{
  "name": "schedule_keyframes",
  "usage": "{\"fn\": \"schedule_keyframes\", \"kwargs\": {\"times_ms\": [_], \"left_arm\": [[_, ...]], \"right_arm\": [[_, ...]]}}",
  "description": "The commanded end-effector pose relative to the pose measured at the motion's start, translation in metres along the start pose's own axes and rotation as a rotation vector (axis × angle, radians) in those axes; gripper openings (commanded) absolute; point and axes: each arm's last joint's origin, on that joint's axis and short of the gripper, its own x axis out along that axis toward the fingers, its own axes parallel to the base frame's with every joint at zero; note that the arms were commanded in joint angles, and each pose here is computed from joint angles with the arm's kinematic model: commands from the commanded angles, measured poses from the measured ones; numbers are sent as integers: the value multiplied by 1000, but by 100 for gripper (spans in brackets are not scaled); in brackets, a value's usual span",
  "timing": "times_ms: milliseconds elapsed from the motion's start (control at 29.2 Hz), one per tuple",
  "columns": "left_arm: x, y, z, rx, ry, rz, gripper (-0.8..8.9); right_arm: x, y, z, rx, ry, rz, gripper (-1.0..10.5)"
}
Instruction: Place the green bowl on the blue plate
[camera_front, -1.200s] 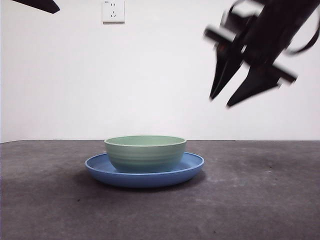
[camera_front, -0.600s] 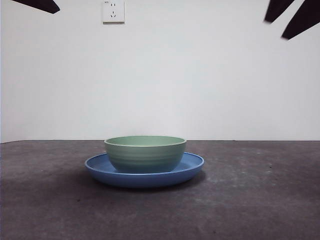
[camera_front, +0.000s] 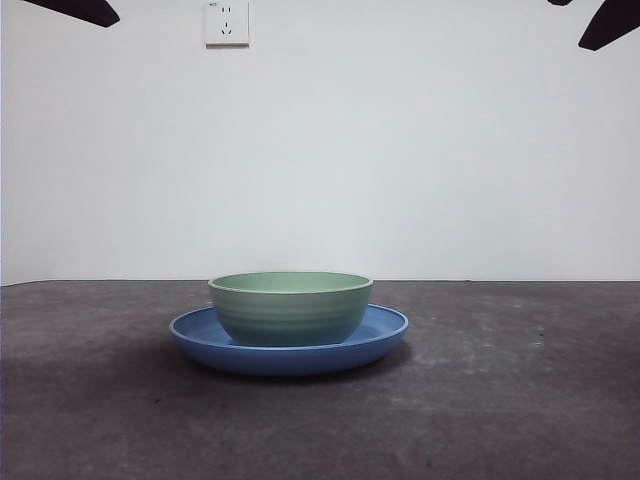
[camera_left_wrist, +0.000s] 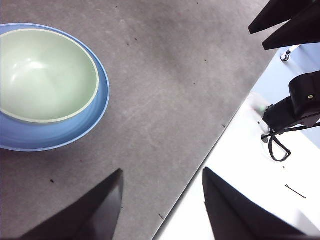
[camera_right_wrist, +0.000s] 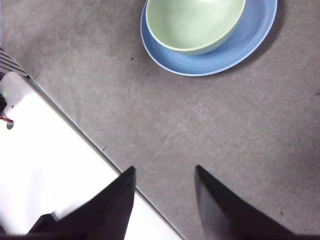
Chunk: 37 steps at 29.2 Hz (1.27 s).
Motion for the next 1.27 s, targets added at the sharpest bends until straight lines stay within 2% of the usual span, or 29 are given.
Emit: {"fn": "schedule_keyframes", "kwargs": {"times_ms": [34, 103, 205, 240, 1061, 1267], "left_arm": [[1, -1, 3, 17, -8, -8, 247], [1, -1, 3, 17, -8, -8, 228], [1, -1, 3, 17, -8, -8, 51], [1, -1, 3, 17, -8, -8, 0], [1, -1, 3, 18, -8, -8, 9], [-2, -1, 5, 51, -45, 2, 9]], "right_arm": [[-2, 3, 5, -28, -16, 7, 191], [-2, 3, 5, -28, -15, 7, 187], [-2, 3, 4, -45, -12, 7, 1], [-2, 2, 4, -48, -12, 7, 8], [-2, 3, 9, -66, -58, 10, 7], [-3, 3, 11, -76, -81, 12, 7]]}}
